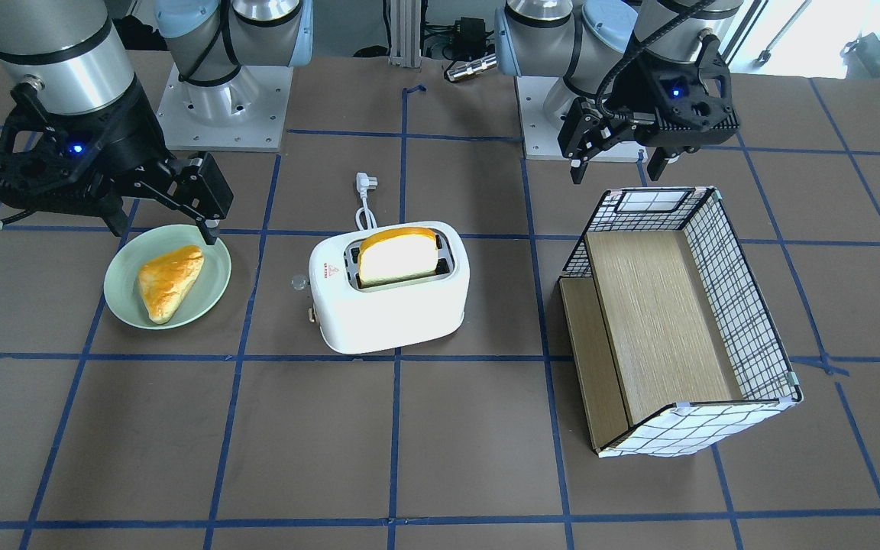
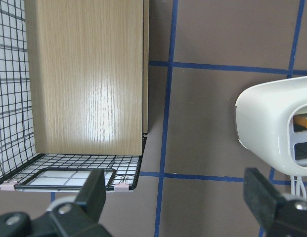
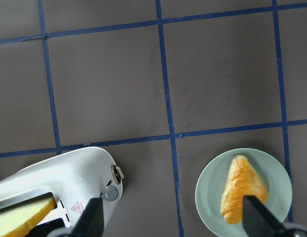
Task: Press toaster with right arm
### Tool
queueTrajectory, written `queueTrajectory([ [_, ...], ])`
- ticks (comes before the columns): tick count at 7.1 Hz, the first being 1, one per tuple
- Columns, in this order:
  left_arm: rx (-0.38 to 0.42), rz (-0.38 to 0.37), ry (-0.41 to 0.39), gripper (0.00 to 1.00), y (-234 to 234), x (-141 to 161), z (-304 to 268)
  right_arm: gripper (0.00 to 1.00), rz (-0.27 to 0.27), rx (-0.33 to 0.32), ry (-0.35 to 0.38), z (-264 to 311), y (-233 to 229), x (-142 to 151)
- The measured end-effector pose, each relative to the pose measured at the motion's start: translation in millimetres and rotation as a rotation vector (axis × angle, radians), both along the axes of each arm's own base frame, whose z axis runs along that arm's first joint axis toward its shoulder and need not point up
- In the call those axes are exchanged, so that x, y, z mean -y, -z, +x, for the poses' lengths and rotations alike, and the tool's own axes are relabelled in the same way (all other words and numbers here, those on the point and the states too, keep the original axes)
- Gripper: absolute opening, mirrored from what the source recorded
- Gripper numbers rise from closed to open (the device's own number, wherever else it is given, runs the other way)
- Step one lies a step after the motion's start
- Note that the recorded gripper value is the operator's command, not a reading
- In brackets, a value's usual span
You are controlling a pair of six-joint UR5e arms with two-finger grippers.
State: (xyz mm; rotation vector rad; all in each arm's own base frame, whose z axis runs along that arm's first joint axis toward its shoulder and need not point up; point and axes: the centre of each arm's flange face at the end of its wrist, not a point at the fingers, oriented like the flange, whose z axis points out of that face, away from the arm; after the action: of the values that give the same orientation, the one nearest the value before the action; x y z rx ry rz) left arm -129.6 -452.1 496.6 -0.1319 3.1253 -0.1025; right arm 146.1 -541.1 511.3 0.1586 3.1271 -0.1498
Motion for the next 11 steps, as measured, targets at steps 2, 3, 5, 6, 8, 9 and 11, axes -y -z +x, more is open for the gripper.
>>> queueTrajectory([
  [2, 0.001, 0.0, 0.0, 1.0, 0.0, 0.0, 0.1, 1.0, 0.001, -0.001, 0.001, -0.1, -0.6, -0.5],
  [3, 0.001, 0.0, 0.0, 1.0, 0.0, 0.0, 0.1, 1.0, 0.003, -0.001, 0.001, -0.1, -0.5, -0.6],
  [5, 0.001, 0.0, 0.0, 1.0, 0.0, 0.0, 0.1, 1.0, 0.005, -0.002, 0.001, -0.2, -0.4, -1.0],
  [6, 0.001, 0.0, 0.0, 1.0, 0.0, 0.0, 0.1, 1.0, 0.006, -0.003, 0.002, -0.3, -0.4, -1.1],
  [8, 0.001, 0.0, 0.0, 1.0, 0.0, 0.0, 0.1, 0.91, 0.009, -0.005, 0.002, -0.5, 0.2, -1.0],
  [9, 0.001, 0.0, 0.0, 1.0, 0.0, 0.0, 0.1, 0.6, 0.01, -0.006, 0.002, -0.6, 0.4, -1.0],
  [11, 0.001, 0.0, 0.0, 1.0, 0.0, 0.0, 0.1, 0.0, 0.014, 0.005, 0.002, 0.1, -0.6, -1.7],
])
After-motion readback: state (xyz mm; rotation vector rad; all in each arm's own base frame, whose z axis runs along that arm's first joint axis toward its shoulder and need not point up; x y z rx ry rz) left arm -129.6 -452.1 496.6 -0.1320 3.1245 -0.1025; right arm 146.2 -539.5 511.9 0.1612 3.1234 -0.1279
